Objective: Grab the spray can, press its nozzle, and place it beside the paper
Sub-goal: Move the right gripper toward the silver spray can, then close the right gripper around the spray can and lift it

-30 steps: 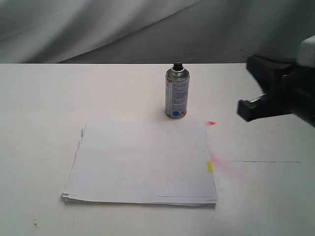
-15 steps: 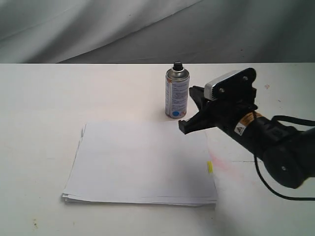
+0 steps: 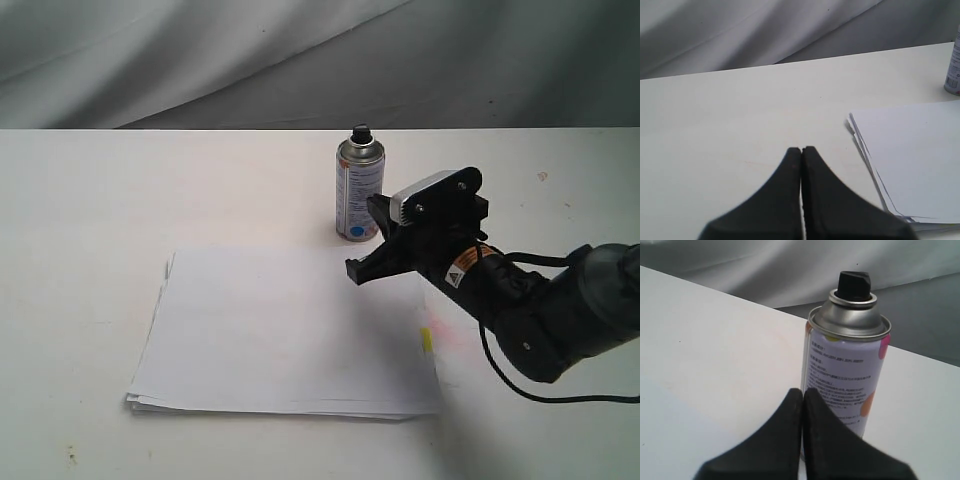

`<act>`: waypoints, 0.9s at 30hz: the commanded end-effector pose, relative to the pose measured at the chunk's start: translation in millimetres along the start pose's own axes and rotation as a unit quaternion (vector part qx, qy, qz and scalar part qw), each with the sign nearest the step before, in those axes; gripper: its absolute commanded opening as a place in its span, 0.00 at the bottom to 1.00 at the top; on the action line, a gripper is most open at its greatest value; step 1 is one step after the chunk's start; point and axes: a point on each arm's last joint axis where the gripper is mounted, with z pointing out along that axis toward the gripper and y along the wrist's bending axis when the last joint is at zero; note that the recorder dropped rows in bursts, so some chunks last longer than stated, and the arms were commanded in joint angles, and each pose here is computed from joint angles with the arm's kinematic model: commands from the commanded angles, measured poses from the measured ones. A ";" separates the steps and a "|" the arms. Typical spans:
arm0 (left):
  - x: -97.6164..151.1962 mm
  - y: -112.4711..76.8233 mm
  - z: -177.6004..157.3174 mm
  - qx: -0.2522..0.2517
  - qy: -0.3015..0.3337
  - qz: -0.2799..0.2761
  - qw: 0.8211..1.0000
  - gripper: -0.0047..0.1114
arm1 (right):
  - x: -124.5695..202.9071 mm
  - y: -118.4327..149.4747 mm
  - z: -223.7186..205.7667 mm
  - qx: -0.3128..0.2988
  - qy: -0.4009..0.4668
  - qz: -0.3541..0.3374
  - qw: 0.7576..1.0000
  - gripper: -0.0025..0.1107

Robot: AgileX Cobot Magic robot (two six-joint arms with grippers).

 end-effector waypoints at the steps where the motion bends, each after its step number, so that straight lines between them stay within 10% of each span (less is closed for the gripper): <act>1: 0.9 -0.2 0.3 0.002 -0.002 -0.005 1.000 0.04 | -2.7 0.7 0.7 0.000 -0.010 0.004 1.000 0.13; 12: 0.9 -0.2 0.3 0.002 -0.002 -0.005 1.000 0.04 | 4.9 -3.0 0.5 0.021 0.032 0.018 0.999 0.75; 27: 0.9 -0.2 0.3 0.002 -0.002 -0.005 1.000 0.04 | 5.2 -7.5 3.7 0.045 0.036 0.032 0.998 0.77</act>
